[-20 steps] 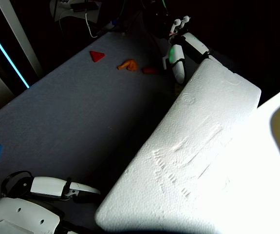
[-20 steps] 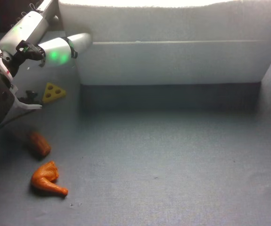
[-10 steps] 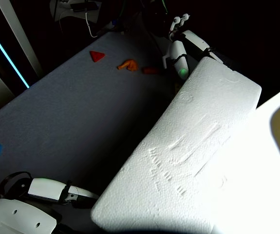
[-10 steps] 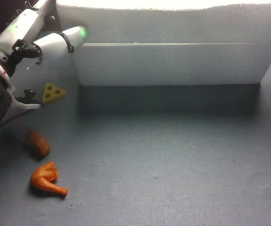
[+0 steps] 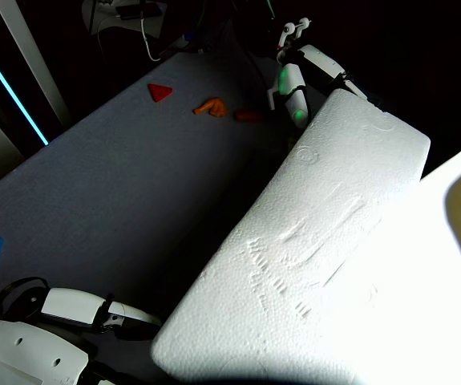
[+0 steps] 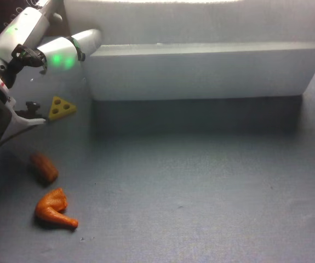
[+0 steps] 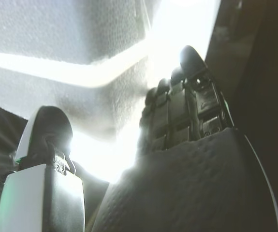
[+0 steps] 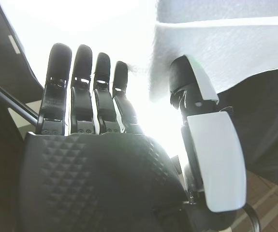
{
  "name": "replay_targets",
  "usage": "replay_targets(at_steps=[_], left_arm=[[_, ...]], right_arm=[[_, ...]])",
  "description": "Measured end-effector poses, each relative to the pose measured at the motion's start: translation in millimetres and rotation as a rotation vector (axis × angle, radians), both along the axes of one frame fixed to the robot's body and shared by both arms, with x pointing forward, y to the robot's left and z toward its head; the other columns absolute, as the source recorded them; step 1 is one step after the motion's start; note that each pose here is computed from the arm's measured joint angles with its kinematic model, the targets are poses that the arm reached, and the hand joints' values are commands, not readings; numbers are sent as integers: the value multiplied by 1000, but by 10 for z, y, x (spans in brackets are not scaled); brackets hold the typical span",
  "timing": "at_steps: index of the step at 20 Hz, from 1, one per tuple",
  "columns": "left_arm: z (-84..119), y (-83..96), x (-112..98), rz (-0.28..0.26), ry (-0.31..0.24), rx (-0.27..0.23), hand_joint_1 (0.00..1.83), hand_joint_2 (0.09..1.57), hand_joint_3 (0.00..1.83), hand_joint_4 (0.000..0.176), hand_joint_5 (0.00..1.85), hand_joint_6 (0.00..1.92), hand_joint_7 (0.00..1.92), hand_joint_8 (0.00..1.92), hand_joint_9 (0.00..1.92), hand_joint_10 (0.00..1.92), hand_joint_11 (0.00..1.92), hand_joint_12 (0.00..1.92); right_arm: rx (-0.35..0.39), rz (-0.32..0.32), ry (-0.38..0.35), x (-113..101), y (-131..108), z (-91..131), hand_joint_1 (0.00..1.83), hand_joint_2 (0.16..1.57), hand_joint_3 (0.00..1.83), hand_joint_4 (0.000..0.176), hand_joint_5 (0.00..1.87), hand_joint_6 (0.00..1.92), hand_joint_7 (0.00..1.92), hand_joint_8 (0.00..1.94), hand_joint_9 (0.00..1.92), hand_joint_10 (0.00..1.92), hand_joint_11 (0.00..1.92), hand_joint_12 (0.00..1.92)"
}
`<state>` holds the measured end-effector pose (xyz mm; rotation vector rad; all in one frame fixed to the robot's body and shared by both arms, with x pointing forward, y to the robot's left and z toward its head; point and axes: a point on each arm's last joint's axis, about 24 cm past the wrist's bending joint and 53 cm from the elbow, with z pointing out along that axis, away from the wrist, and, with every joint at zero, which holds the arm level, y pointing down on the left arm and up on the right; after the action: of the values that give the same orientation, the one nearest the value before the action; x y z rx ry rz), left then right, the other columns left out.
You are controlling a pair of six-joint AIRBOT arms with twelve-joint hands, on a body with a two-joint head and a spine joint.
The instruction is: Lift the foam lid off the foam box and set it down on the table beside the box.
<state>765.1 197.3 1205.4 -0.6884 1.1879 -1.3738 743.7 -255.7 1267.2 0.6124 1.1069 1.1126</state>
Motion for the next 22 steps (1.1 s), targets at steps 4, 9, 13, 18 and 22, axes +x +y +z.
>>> replay_targets(at_steps=[4, 9, 13, 18, 22], left_arm=[[147, 95, -44, 18, -48, 1, 491, 1149, 0, 31, 137, 4, 31, 1, 37, 4, 0, 695], [244, 92, -140, 9, -78, -9, 498, 1155, 1, 36, 126, 0, 29, 0, 16, 1, 0, 663], [342, 130, -276, 5, -120, -4, 474, 1166, 0, 43, 55, 5, 0, 0, 1, 0, 0, 842], [370, 169, -466, -8, -144, 45, 433, 1149, 0, 19, 18, 3, 0, 0, 0, 0, 0, 1012], [363, 177, -558, -16, -147, 54, 424, 1144, 0, 20, 27, 2, 0, 0, 0, 0, 0, 702]], right_arm=[[-19, 22, -46, -70, 65, 112, 548, 1292, 1, 0, 0, 327, 100, 182, 0, 737, 0, 1715], [-5, 21, -71, -159, 49, 200, 558, 1292, 0, 3, 0, 438, 23, 266, 0, 678, 0, 1760], [-8, 29, -112, -302, 49, 316, 457, 1338, 1, 14, 0, 160, 13, 12, 0, 8, 0, 520], [-35, 46, -141, -485, 79, 381, 535, 1314, 0, 0, 0, 216, 69, 236, 0, 723, 0, 1538], [-61, 56, -146, -611, 102, 351, 585, 1309, 3, 0, 0, 188, 37, 235, 12, 537, 0, 1302]])
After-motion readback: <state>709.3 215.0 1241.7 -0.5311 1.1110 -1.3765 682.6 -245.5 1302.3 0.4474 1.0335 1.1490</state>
